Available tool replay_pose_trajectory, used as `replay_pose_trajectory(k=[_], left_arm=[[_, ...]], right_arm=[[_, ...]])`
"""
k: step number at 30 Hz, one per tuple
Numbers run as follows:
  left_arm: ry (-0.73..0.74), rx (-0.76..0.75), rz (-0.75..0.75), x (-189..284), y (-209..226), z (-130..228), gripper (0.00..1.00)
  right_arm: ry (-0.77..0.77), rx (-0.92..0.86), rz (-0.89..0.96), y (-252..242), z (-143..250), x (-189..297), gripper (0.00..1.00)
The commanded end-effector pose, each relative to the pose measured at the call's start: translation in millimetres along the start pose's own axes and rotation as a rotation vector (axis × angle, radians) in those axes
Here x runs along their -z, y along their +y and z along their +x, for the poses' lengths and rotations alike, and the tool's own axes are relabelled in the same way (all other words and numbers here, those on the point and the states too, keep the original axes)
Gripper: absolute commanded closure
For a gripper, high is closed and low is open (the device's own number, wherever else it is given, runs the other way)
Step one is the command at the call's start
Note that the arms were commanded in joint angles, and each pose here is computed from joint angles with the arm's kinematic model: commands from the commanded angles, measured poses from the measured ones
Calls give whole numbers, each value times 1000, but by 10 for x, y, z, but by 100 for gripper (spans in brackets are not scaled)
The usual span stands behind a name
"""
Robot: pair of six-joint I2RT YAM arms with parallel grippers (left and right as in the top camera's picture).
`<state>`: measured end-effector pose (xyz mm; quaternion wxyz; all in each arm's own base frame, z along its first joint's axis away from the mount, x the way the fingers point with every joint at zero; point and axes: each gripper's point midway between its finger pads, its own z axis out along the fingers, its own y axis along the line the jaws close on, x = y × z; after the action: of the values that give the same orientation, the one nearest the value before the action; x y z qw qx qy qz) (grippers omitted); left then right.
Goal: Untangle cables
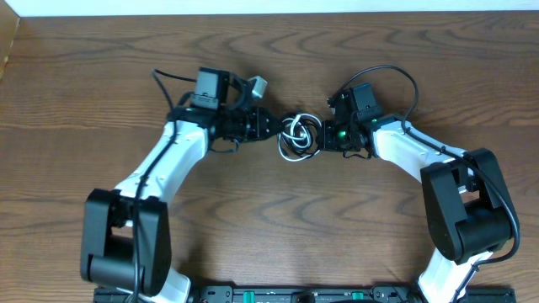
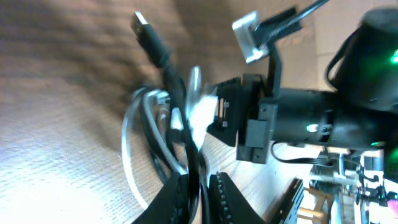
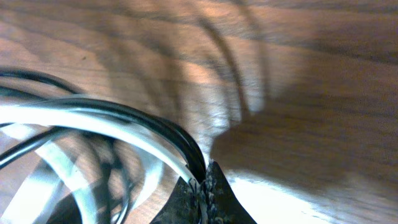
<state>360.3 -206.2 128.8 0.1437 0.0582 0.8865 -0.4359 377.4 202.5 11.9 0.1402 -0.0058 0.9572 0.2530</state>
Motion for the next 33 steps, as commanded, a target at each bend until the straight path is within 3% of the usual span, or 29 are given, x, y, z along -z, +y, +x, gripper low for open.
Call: replay_pose_trajectory(k=[1, 7, 10, 14, 18, 25, 29, 33], left_arm=[[-38, -14, 29, 155, -71, -105, 72], [-39, -11, 19, 158, -51, -106, 68], [-41, 17, -63, 160, 100, -82, 66], [-34, 62, -212, 176, 378, -3, 60], [-26, 68, -235, 158, 428, 45, 60], [-8, 34, -282, 50, 394, 111, 60], [-12, 50, -367, -40, 429, 160, 56], [-3, 59, -464, -198, 492, 256, 53]], right_arm=[[-23, -20, 32, -80, -76, 18, 99], [-31, -2, 39, -125, -107, 35, 99], [-33, -12, 31, -145, -126, 55, 99], [-23, 92, -127, 150, -136, 108, 99], [-77, 176, -208, 377, -250, 239, 99], [-178, 204, -170, 520, -426, 455, 99], [-132, 154, -145, 506, -305, 403, 99], [-90, 123, 17, 279, -143, 327, 99]])
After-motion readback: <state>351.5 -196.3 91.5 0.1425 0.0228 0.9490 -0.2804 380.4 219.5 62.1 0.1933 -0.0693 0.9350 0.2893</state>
